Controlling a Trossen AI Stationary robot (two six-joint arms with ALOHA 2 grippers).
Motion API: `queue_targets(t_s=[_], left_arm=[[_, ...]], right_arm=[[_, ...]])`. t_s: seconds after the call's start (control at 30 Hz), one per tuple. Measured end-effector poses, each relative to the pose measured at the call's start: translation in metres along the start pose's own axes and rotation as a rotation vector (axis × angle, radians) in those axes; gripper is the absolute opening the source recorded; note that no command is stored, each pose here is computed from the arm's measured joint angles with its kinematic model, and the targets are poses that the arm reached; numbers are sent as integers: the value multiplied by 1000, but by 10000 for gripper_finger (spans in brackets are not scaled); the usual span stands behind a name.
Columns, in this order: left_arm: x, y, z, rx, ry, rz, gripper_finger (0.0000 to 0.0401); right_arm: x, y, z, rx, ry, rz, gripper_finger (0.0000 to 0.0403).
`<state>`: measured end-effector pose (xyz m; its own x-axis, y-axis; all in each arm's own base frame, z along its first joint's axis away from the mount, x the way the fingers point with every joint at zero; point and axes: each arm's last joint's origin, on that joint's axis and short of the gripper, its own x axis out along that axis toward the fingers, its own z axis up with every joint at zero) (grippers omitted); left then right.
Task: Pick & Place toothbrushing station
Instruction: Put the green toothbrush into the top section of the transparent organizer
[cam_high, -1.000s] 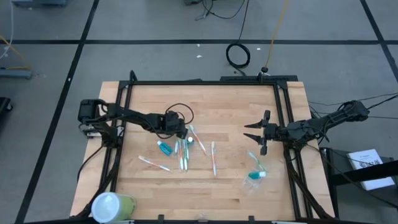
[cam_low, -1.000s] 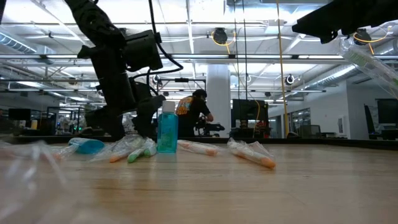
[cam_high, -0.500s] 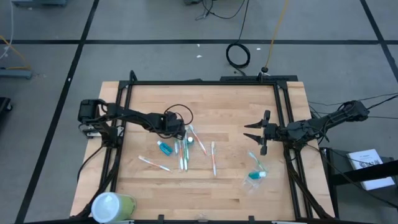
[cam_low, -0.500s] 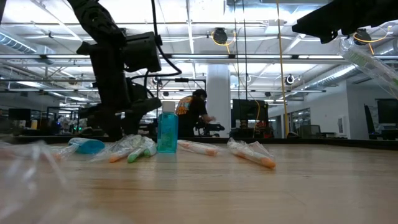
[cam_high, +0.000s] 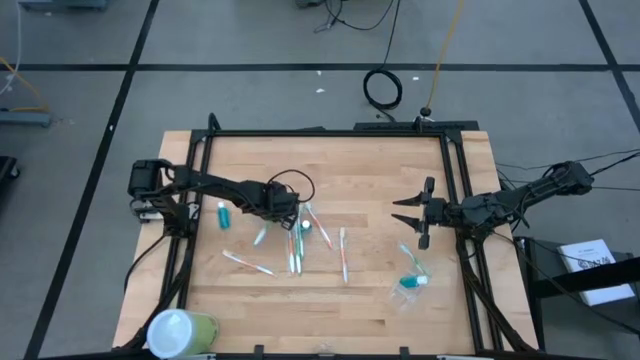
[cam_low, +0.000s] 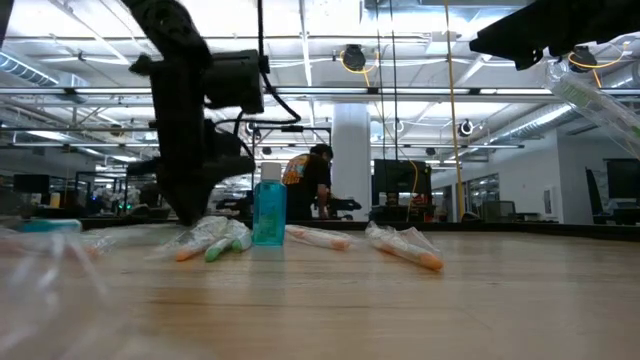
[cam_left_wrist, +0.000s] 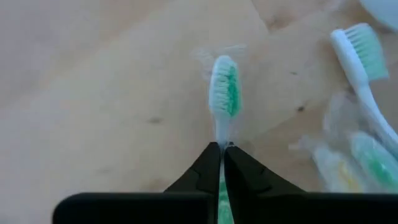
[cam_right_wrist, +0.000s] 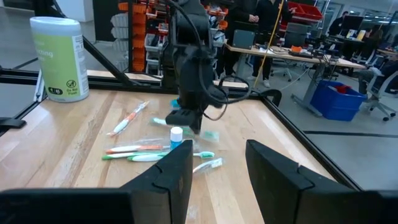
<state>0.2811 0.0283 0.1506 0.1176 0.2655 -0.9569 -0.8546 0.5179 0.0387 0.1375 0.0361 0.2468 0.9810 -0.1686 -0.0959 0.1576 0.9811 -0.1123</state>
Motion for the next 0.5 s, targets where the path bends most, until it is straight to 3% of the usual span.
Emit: queue_targets(t_s=[0.3, 0.5], left_arm=[[-90, -9, 38, 147, -380, -111, 3], [-151, -9, 47, 239, -643, -202, 3]], right_arm=[[0, 0, 2, 11, -18, -3, 141], [0, 0, 3, 19, -33, -3, 141]])
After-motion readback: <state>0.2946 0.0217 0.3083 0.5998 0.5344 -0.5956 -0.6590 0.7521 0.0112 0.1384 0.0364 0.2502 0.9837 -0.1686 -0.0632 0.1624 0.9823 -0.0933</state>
